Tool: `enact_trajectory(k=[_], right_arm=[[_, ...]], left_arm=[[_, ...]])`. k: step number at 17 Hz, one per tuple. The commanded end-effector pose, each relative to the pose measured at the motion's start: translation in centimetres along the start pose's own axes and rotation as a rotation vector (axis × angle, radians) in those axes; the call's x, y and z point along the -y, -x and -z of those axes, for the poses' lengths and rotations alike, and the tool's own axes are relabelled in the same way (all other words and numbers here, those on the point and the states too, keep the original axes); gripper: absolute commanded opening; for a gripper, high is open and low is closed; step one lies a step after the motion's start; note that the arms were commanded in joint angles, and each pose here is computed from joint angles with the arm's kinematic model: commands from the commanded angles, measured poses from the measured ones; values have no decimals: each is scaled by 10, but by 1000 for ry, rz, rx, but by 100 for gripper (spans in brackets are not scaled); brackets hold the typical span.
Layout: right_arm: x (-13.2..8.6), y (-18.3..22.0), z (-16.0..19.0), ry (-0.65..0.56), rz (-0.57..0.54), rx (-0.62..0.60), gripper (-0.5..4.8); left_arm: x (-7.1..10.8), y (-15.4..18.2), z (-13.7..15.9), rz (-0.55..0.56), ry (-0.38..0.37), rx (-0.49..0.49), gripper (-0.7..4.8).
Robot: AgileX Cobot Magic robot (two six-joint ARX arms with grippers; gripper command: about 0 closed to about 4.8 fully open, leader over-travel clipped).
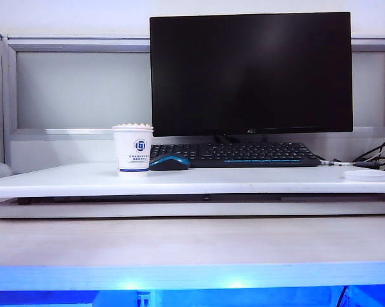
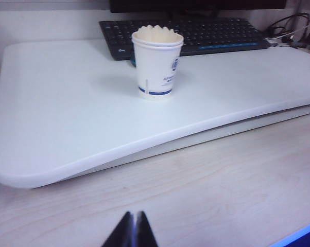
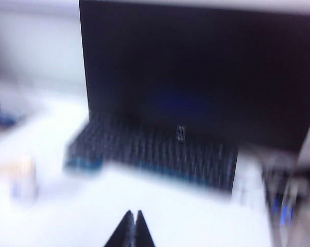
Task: Pick up the badminton from the table and put it into the white paper cup.
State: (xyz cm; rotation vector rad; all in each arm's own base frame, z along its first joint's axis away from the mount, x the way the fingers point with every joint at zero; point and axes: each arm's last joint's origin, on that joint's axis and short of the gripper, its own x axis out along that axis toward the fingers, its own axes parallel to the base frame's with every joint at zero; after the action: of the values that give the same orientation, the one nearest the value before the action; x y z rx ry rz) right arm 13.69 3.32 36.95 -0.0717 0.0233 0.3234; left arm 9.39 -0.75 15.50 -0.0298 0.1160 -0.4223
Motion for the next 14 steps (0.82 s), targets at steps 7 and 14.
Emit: enact_trajectory(k=[7,14], right_arm=[[-11,35,135,-106,86,-56,-8],[-14,39,192,-106,131,-72,-8]], left_arm=[[-1,0,2,-40,8,-14,21],[-5,0,2,-178,6,-15,21]])
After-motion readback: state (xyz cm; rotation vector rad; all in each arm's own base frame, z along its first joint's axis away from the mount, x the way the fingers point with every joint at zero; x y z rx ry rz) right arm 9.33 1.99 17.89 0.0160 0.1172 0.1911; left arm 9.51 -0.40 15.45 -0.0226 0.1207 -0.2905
